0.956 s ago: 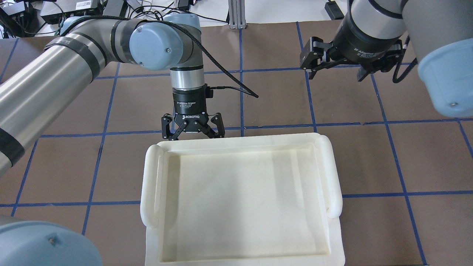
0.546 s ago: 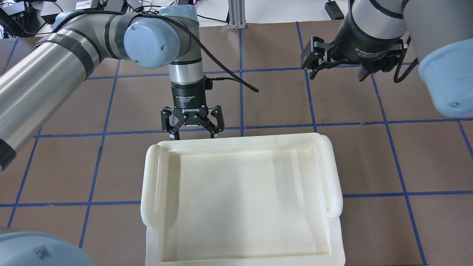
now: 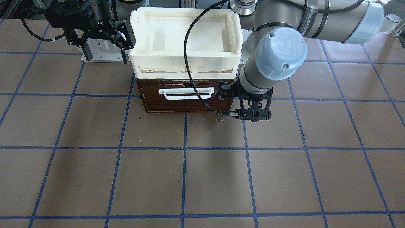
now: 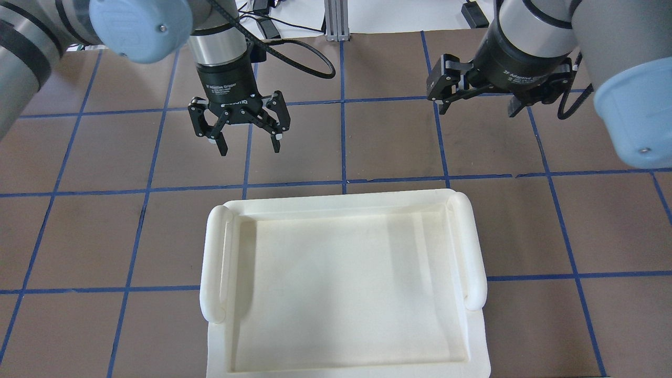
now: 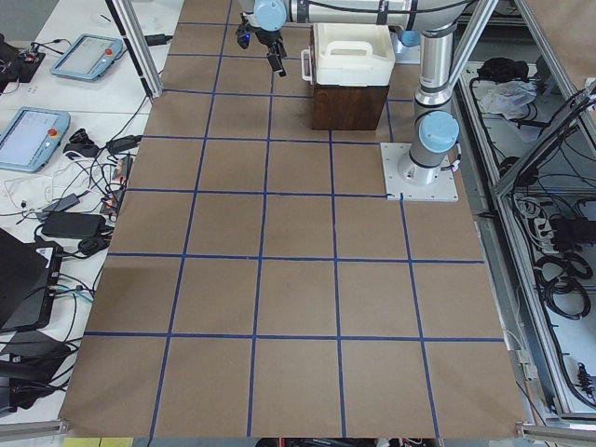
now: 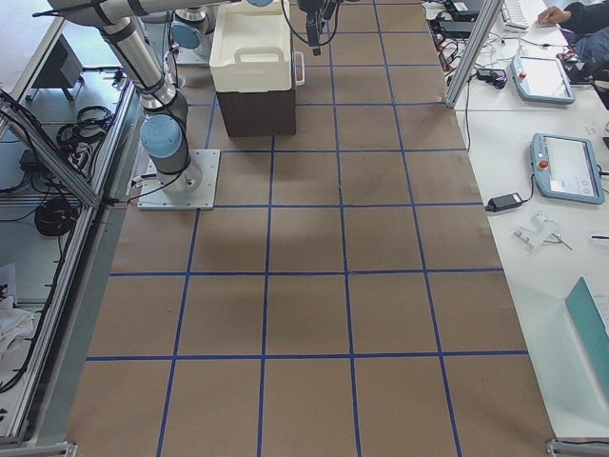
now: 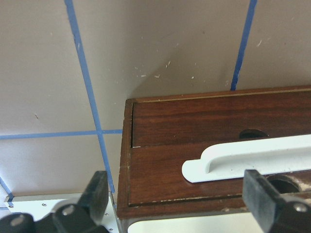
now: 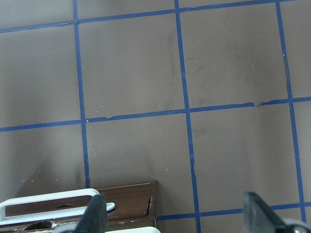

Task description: Put scissors in drawer and close it

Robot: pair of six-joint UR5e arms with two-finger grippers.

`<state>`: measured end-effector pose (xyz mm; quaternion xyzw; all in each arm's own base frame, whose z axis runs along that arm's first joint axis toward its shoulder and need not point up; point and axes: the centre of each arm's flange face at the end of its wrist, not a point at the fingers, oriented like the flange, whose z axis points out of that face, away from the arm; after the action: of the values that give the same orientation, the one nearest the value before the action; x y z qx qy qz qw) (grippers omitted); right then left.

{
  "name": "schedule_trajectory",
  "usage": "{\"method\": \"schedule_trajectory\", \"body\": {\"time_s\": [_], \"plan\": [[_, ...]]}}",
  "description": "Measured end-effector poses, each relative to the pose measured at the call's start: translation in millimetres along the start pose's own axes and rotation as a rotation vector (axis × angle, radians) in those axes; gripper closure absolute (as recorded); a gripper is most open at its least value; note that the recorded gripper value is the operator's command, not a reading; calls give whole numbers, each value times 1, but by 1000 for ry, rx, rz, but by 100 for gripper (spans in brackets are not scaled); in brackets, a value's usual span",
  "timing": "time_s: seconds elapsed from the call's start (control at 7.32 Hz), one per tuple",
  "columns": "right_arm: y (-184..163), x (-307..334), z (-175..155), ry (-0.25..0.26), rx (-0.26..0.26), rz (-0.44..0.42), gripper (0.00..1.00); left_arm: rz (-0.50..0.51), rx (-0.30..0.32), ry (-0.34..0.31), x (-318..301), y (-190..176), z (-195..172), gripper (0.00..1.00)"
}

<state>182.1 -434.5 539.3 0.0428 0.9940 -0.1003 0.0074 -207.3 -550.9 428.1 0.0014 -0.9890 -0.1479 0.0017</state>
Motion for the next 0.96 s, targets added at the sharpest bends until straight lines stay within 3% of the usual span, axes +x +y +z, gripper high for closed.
{"method": "schedule_trajectory", "body": {"time_s": [0.27,0.55,0.96], "plan": [[1,0,1,0,-2,0,0,-18,147,-49,-21,25,-44,0],[1,0,2,1,-3,0,0,-32,289,-45,-36,58,-76,0],[2,1,1,4,-2,1,0,-13,375,-42,-46,103,-91,0]]}}
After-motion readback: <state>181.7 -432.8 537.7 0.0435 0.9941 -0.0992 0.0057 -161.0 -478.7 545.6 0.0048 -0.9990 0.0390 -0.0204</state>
